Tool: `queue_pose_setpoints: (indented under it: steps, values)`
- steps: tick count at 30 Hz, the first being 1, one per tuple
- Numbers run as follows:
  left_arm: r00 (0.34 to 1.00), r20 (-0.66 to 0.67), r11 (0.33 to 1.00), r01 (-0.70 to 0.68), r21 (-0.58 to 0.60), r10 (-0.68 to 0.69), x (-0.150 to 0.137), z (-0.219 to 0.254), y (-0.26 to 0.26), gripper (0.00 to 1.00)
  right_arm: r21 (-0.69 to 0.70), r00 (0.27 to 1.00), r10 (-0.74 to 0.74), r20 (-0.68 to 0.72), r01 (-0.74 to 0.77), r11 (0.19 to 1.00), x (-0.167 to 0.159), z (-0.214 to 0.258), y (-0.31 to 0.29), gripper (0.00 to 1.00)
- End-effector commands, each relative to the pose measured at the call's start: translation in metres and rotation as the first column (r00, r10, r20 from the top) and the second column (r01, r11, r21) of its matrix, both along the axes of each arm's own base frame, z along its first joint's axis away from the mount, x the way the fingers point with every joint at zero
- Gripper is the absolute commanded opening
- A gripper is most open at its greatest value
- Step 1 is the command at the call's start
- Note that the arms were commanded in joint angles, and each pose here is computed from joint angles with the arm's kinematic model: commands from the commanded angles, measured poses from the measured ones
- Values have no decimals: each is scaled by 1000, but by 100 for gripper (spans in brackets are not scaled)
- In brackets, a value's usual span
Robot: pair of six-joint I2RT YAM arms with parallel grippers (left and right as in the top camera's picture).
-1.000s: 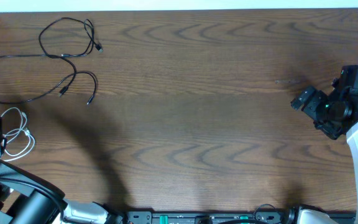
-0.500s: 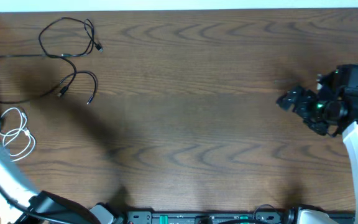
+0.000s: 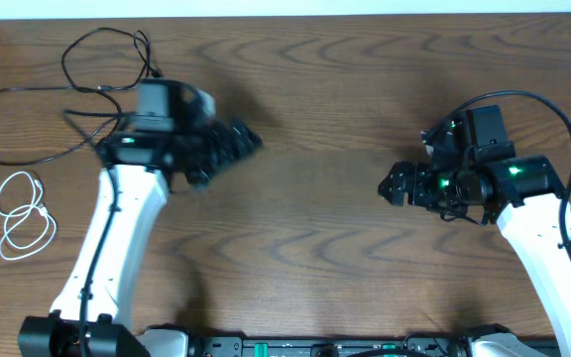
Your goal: Untangle cables
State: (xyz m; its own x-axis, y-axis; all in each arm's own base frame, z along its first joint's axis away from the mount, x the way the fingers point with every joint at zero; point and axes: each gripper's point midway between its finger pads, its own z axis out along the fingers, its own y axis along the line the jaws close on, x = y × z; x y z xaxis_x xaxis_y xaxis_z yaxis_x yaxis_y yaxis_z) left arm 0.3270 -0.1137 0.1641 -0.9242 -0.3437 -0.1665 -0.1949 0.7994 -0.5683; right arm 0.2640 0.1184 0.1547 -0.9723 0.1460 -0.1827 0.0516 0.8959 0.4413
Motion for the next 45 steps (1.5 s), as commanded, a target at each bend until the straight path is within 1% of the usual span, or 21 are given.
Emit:
queue_pose_setpoints:
  steps: [1, 2, 4, 5, 8, 9, 12, 14, 15, 16, 18, 19, 22, 25, 45]
  values:
    - [996, 63, 962, 41, 272, -60, -19, 9, 13, 91, -30, 1000, 10, 29, -9, 1000, -4, 5, -4, 99]
    - [994, 86, 943, 36, 331, -68, -27, 17, 17, 91, -41, 999, 3, 45, -1, 999, -3, 7, -7, 99]
    - [986, 149, 914, 13, 405, -80, -45, 38, 24, 92, -55, 995, -12, 95, 18, 998, -4, 18, -12, 99]
    - [979, 185, 912, 4, 410, -87, -57, 51, 25, 92, -54, 993, -22, 118, 29, 998, -6, 25, -14, 99]
    - [960, 265, 926, -17, 376, -90, -85, 79, 28, 91, -53, 982, -41, 186, 52, 997, -14, 43, -19, 99]
    - [947, 312, 933, -47, 356, -72, -100, 93, 34, 92, -68, 972, -62, 227, 79, 995, -19, 53, -26, 99]
    - [915, 403, 941, -103, 324, -38, -128, 115, 48, 91, -86, 952, -79, 294, 109, 990, -33, 69, -37, 99]
    - [895, 447, 937, -138, 321, -22, -147, 124, 60, 91, -74, 944, -85, 319, 114, 991, -46, 78, -40, 99]
    - [880, 476, 925, -179, 334, -2, -165, 127, 75, 91, -70, 936, -88, 341, 118, 990, -59, 84, -43, 99]
    - [874, 486, 920, -194, 340, 5, -172, 127, 80, 92, -70, 931, -90, 354, 122, 990, -66, 87, -46, 99]
    - [866, 500, 918, -208, 339, 12, -188, 127, 88, 92, -71, 926, -92, 365, 127, 989, -77, 90, -49, 99]
    - [860, 511, 919, -212, 331, 14, -200, 126, 92, 92, -78, 928, -94, 360, 130, 988, -90, 90, -53, 99]
    - [857, 515, 920, -213, 328, 15, -212, 123, 97, 92, -80, 923, -97, 372, 136, 987, -99, 91, -56, 99]
    - [863, 505, 919, -209, 333, 13, -219, 120, 99, 92, -66, 917, -97, 387, 132, 989, -99, 94, -54, 99]
    - [871, 490, 917, -203, 344, 9, -222, 116, 100, 92, -65, 919, -103, 380, 137, 988, -99, 94, -55, 99]
